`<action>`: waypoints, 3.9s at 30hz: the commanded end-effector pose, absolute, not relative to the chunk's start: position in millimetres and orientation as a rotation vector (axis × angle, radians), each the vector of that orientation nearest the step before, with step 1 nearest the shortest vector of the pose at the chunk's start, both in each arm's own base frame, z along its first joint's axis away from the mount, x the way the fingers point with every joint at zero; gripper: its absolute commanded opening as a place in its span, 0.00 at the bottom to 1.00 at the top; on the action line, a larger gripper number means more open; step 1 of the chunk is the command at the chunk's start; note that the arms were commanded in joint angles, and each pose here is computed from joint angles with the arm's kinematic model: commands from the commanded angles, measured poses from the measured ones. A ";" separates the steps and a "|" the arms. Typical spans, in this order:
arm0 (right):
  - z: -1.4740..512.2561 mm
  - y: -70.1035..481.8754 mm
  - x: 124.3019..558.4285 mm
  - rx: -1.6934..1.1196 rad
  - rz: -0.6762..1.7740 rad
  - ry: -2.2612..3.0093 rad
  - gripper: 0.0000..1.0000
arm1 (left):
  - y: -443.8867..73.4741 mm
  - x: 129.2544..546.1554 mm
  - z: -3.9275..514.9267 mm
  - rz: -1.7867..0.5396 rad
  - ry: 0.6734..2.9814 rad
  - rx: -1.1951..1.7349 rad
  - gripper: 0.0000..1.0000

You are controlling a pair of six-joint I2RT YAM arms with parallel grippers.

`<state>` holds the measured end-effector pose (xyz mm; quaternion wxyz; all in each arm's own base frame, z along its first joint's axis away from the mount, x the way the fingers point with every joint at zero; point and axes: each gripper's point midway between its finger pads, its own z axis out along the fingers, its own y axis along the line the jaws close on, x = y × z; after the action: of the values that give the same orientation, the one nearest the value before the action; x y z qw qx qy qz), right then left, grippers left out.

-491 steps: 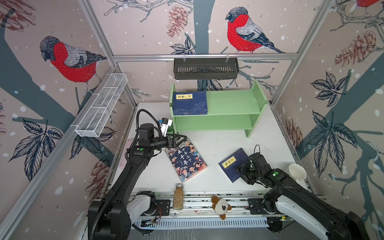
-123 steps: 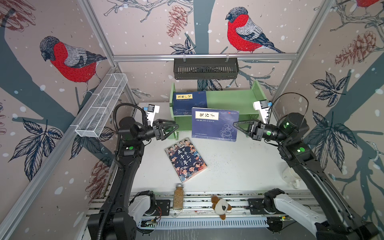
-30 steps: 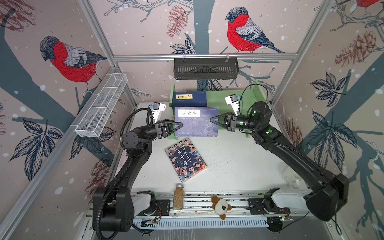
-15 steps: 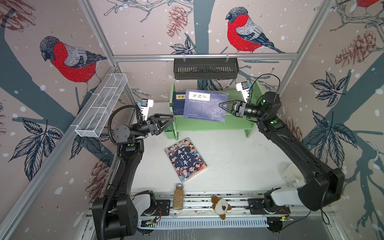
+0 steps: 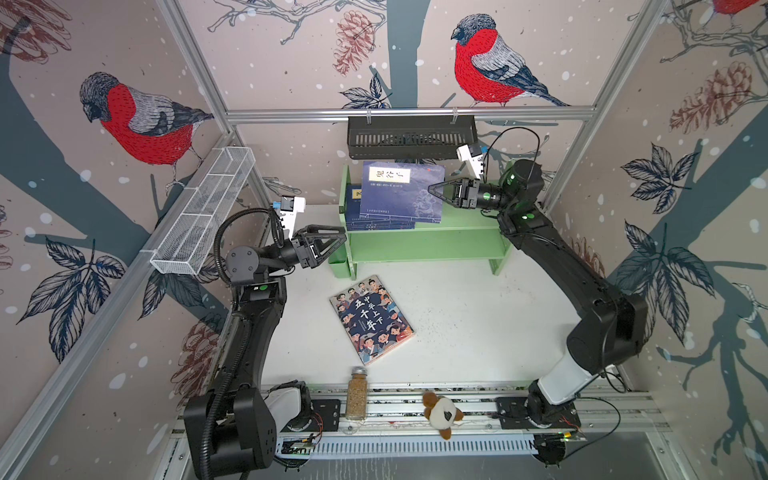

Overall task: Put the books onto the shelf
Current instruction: 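Lay the book down onto the shelf stack with the right gripper, then press the book flat onto the stack with the right gripper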

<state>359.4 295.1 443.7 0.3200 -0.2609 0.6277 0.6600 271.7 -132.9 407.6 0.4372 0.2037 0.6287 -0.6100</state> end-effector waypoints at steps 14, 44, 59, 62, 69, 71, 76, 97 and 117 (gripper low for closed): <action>403.5 323.2 420.4 -0.673 1.708 1.804 0.00 | -123.0 287.8 439.5 -1.401 1.500 0.524 0.98; 378.1 336.1 437.3 -0.596 1.697 1.935 0.20 | -119.3 302.9 438.6 -1.362 1.522 0.492 0.98; 367.6 325.1 458.8 -0.450 1.525 2.003 0.53 | -119.8 299.5 437.0 -1.364 1.513 0.497 0.98; 367.6 321.3 462.6 -0.429 1.451 2.019 0.55 | -119.8 299.7 434.8 -1.365 1.516 0.494 0.98; 367.9 307.6 467.0 -0.364 1.254 2.037 0.57 | -120.2 299.1 430.3 -1.372 1.526 0.493 0.98; 367.4 307.8 463.1 -0.361 1.257 2.034 0.56 | -120.2 298.7 430.5 -1.372 1.526 0.493 0.98; 356.6 313.0 454.1 -0.372 1.249 2.069 0.52 | -120.4 299.5 421.8 -1.387 1.544 0.482 0.98; 348.0 309.3 450.0 -0.366 1.206 2.082 0.04 | -120.5 298.6 419.8 -1.388 1.547 0.477 0.98; 356.4 321.5 441.6 -0.420 1.224 2.053 0.01 | -120.5 297.4 419.1 -1.382 1.545 0.478 0.98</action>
<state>441.5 318.7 346.8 0.3333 -0.1465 0.8041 0.4700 301.7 -120.0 415.7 0.4760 0.1791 0.6413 -0.5745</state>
